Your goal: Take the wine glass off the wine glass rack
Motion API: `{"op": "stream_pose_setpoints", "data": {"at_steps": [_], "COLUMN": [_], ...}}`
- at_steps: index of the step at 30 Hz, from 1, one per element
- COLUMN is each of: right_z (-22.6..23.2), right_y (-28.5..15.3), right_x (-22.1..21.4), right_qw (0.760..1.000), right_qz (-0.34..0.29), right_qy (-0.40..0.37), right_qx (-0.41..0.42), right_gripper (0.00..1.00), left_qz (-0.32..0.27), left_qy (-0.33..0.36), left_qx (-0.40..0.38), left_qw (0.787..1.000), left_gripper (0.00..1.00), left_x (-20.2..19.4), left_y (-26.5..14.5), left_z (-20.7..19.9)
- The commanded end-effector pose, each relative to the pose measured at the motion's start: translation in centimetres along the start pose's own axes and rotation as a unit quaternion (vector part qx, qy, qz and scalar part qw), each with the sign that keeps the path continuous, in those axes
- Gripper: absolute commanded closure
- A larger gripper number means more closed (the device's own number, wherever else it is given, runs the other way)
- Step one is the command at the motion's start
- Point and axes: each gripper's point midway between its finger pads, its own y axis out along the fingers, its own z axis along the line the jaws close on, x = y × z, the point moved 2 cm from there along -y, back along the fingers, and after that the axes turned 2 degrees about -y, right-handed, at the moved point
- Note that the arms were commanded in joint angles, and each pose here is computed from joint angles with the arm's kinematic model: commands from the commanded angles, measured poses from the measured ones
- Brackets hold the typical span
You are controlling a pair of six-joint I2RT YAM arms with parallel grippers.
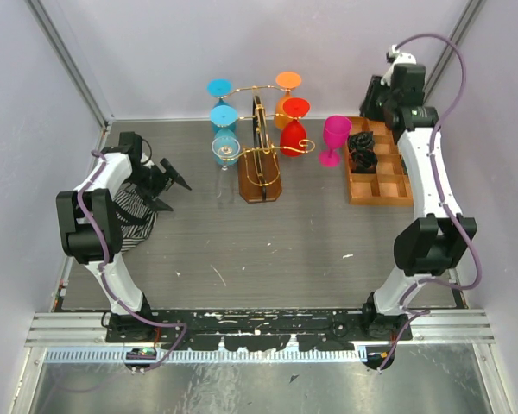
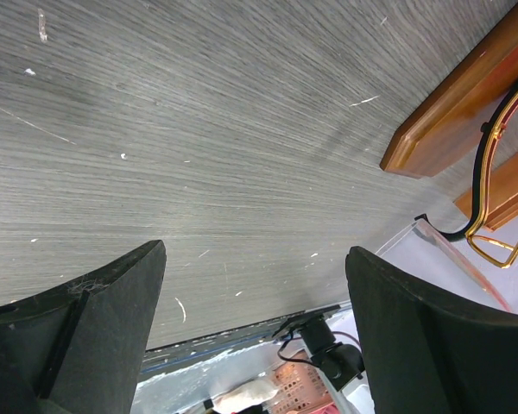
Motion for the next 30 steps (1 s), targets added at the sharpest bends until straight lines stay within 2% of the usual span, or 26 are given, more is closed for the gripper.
{"op": "stream_pose_setpoints", "data": {"at_steps": [1, 4, 7, 16, 23, 30], "right_z": [9.6, 12.7, 14.5, 15.1, 12.5, 12.6], "right_y": [-0.3, 0.3, 0.5, 1.8, 2.4, 1.3], "right_x": [0.2, 0.9, 2.0, 2.6, 2.1, 4.5], "right_qw": [0.955, 0.916, 0.895, 0.886, 0.912, 0.904], "right_qz": [0.097, 0.128, 0.121, 0.111, 0.099, 0.061], "right_qy": [0.174, 0.218, 0.24, 0.264, 0.263, 0.276], "right_qx": [0.221, 0.311, 0.357, 0.366, 0.298, 0.32], "right_gripper": [0.59, 0.55, 0.56, 0.6, 0.62, 0.63], "left_qz": [-0.002, -0.01, -0.013, -0.013, -0.013, -0.016], "left_qy": [0.005, 0.007, 0.008, 0.006, 0.012, 0.013], "left_qx": [-0.008, -0.011, -0.01, -0.006, 0.0, 0.002], "left_qw": [1.0, 1.0, 1.0, 1.0, 1.0, 1.0], "left_gripper": [0.08, 0.08, 0.08, 0.08, 0.08, 0.08], "left_x": [0.3, 0.2, 0.0, -0.5, -0.8, -0.7], "left_y": [-0.5, -1.0, -1.1, -1.3, -1.4, -1.5], "left_z": [-0.8, -1.0, -0.9, -0.3, -0.1, 0.0]}}
